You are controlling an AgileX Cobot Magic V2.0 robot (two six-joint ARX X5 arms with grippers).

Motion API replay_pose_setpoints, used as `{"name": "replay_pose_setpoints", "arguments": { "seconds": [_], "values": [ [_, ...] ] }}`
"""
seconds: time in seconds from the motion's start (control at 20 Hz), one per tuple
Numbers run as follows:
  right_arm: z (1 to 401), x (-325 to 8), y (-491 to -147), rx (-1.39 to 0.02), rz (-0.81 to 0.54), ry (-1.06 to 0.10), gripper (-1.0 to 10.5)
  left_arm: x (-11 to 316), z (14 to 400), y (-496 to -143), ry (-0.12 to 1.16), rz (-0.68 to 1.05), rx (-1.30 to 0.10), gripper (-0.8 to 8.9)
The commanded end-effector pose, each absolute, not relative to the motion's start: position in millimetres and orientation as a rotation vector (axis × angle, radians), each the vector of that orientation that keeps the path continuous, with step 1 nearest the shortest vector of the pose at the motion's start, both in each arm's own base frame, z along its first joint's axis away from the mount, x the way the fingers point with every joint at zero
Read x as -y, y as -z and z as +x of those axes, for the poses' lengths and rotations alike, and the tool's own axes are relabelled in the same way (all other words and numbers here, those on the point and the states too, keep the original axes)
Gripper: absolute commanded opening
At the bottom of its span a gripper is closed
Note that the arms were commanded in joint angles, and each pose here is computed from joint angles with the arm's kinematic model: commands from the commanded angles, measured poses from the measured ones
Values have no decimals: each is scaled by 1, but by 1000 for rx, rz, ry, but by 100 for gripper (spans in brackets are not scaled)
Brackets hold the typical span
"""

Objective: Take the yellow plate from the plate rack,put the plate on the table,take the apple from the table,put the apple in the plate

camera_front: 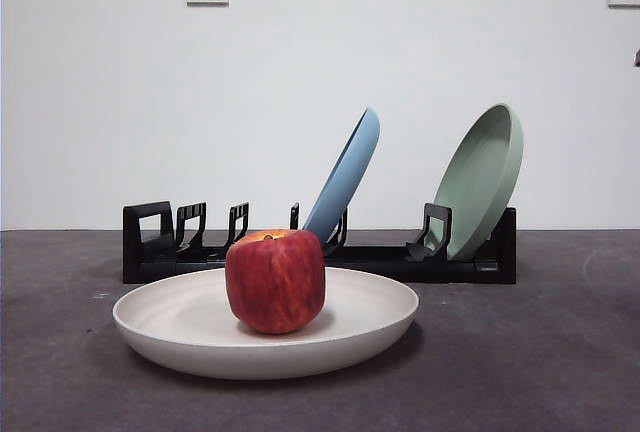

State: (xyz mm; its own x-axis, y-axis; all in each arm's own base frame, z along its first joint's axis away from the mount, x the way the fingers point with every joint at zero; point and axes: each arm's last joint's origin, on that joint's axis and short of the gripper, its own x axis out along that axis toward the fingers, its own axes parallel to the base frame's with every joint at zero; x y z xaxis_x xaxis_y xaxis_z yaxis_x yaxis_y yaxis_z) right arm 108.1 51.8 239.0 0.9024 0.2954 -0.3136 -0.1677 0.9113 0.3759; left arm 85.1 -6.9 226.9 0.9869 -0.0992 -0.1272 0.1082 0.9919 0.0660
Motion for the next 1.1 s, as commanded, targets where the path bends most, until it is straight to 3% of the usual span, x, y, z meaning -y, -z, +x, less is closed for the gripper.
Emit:
{"name": "replay_pose_setpoints", "arguments": {
  "seconds": [0.05, 0.45, 1.1],
  "values": [
    [108, -52, -237, -378, 358, -239, 0, 5, 89, -207, 79, 83, -116, -1],
    [108, -52, -237, -378, 358, -239, 0, 4, 97, -152, 68, 71, -129, -1],
    [108, -52, -237, -382, 356, -238, 0, 4, 96, -147, 66, 72, -183, -1]
  ]
}}
